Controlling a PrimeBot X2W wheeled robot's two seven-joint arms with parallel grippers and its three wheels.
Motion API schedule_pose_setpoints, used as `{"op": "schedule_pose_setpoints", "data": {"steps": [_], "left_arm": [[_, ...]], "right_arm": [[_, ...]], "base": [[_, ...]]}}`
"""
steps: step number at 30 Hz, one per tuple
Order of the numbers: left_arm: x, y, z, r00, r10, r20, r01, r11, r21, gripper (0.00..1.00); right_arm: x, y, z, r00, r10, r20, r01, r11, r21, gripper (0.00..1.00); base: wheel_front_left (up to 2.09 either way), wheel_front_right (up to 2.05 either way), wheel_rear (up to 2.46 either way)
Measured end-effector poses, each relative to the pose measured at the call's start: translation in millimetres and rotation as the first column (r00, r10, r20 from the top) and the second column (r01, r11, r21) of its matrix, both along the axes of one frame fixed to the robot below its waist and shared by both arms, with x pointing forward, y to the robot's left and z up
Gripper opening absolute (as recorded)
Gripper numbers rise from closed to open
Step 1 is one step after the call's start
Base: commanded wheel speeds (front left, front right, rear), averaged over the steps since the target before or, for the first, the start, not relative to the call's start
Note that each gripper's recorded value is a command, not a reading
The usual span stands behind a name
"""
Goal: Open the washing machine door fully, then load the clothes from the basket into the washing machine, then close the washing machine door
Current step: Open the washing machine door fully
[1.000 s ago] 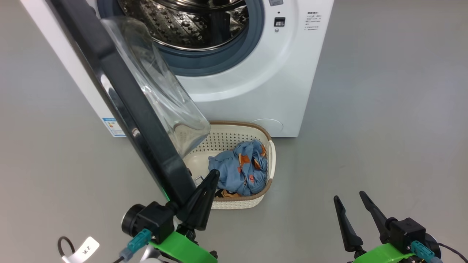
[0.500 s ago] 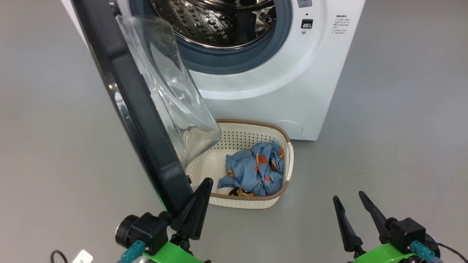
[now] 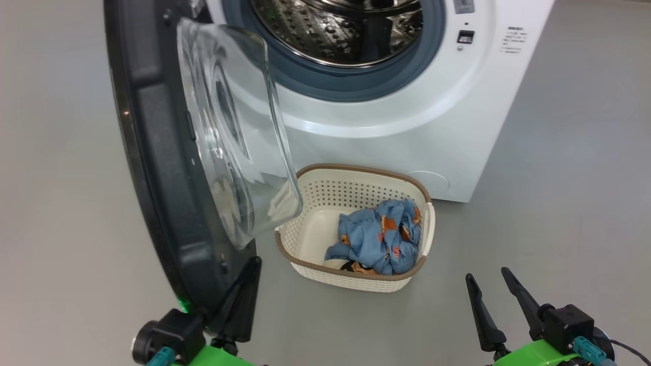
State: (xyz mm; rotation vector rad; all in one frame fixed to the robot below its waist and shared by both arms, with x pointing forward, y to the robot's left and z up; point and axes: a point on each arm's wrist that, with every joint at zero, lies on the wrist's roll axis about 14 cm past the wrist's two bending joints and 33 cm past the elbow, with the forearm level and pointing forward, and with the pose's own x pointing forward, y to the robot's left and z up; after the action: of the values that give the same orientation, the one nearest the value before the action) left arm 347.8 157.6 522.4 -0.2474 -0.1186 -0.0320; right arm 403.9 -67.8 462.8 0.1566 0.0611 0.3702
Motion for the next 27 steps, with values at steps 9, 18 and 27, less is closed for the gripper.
{"op": "schedule_pose_setpoints", "data": {"steps": [9,18,27], "left_arm": [[-24.3,60.1,-6.7,0.976,0.215,-0.029,-0.214,0.977,0.015,0.00],[-42.2,111.7,-12.7,0.929,0.368,-0.048,-0.367,0.930,0.023,0.00],[-36.4,157.3,-24.4,0.877,0.473,-0.085,-0.472,0.881,0.025,0.00]], "right_arm": [[1.7,26.8,-0.3,0.997,0.076,0.000,-0.076,0.997,0.005,1.00],[0.6,31.1,0.9,0.996,0.088,0.003,-0.088,0.996,0.004,1.00],[-1.1,14.3,-6.3,0.999,0.046,-0.014,-0.046,0.999,-0.015,1.00]], "base": [[0.00,0.00,0.00],[0.00,0.00,0.00],[0.00,0.00,0.00]]}}
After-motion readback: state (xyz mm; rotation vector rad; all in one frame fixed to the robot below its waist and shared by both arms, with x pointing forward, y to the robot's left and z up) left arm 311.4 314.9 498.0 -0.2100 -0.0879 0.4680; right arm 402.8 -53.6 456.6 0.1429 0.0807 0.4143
